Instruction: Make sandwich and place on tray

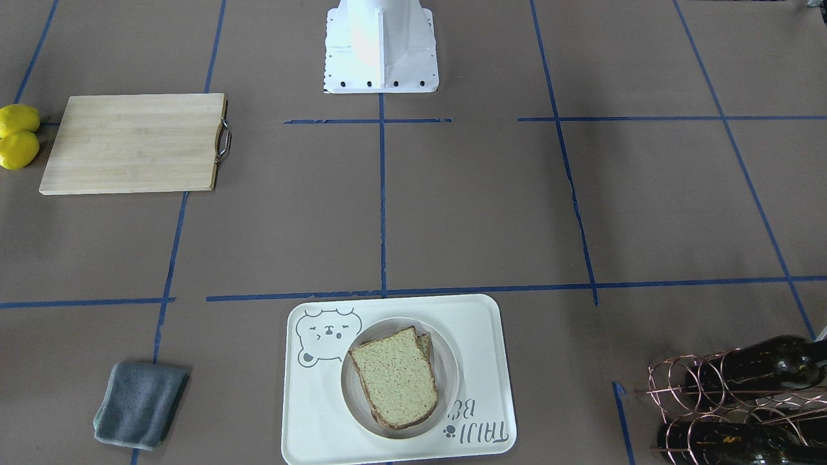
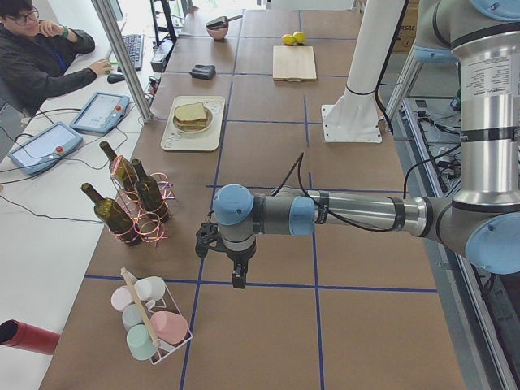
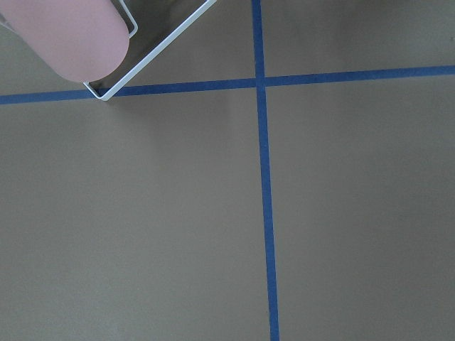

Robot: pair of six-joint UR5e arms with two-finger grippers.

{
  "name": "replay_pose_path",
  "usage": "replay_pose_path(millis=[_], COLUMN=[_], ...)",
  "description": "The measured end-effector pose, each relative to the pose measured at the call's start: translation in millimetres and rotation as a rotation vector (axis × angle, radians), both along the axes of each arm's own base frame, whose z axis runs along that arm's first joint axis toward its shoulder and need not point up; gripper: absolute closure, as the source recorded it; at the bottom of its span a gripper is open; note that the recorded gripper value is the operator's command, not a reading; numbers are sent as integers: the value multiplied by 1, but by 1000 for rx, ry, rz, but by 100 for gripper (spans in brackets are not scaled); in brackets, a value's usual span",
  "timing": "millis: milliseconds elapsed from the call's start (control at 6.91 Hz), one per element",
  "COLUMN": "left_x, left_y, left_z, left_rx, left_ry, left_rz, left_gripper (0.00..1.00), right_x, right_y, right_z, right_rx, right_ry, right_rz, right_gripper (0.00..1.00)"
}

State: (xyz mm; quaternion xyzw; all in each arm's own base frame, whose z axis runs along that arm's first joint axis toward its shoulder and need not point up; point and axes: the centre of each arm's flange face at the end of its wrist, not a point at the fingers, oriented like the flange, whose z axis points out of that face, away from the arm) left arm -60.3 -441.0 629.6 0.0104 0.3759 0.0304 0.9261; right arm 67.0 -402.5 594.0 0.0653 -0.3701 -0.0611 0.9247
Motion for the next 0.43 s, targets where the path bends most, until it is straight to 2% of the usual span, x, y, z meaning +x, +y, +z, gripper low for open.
replay_pose_path(millis=[434], left_x=[0], left_y=[2], left_z=[2], left_rx=[-5], left_ry=[0], left_rz=[-2], left_gripper=[0], right_x=[0], right_y=[3], right_z=[2], right_rx=[-1], right_ry=[-1], right_rz=[-2], right_gripper=[0])
